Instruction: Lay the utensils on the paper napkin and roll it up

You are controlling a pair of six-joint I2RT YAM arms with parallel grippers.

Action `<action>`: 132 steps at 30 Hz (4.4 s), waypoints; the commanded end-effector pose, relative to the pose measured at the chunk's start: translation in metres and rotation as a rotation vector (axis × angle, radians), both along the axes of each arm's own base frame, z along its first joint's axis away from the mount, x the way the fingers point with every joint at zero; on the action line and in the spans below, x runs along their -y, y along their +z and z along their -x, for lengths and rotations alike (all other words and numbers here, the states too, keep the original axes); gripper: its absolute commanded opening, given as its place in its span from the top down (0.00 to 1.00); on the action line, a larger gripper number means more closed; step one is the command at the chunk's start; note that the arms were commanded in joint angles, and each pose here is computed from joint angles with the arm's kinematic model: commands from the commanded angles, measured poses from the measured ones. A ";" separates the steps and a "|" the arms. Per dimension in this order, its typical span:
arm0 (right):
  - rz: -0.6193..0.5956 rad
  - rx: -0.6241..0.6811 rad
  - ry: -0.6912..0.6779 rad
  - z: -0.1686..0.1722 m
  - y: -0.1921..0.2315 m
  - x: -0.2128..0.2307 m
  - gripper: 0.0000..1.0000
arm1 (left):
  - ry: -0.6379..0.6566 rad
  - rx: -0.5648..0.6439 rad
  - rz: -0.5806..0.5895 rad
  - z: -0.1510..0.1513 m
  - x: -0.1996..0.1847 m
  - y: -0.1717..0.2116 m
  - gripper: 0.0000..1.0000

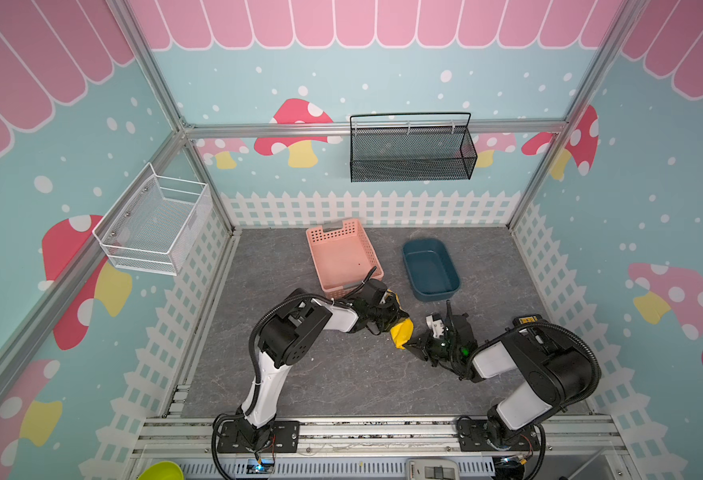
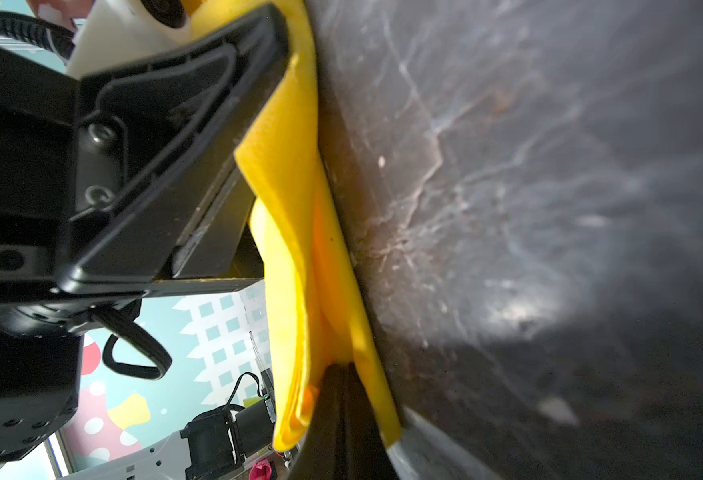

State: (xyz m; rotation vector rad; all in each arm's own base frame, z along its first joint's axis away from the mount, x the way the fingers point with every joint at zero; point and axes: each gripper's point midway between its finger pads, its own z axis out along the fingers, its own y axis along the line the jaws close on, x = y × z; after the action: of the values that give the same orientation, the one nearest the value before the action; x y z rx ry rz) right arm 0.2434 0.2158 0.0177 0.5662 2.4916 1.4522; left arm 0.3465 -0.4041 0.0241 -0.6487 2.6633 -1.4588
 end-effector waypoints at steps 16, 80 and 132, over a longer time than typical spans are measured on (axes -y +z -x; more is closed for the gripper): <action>0.053 -0.086 0.008 0.015 -0.022 0.005 1.00 | 0.060 -0.027 -0.121 -0.014 -0.002 -0.014 0.97; 0.022 0.029 -0.042 -0.026 0.029 0.018 0.85 | -0.061 -0.039 -0.204 0.008 -0.013 -0.050 0.95; 0.037 -0.039 0.036 0.006 0.002 0.018 1.00 | -0.245 -0.002 -0.389 0.034 -0.055 -0.012 0.78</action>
State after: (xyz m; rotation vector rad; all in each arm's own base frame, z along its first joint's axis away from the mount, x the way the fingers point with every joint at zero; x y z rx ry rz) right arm 0.2501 0.1993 0.0330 0.5500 2.5131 1.4286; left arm 0.3183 -0.3654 0.0399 -0.2540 2.9145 -1.0341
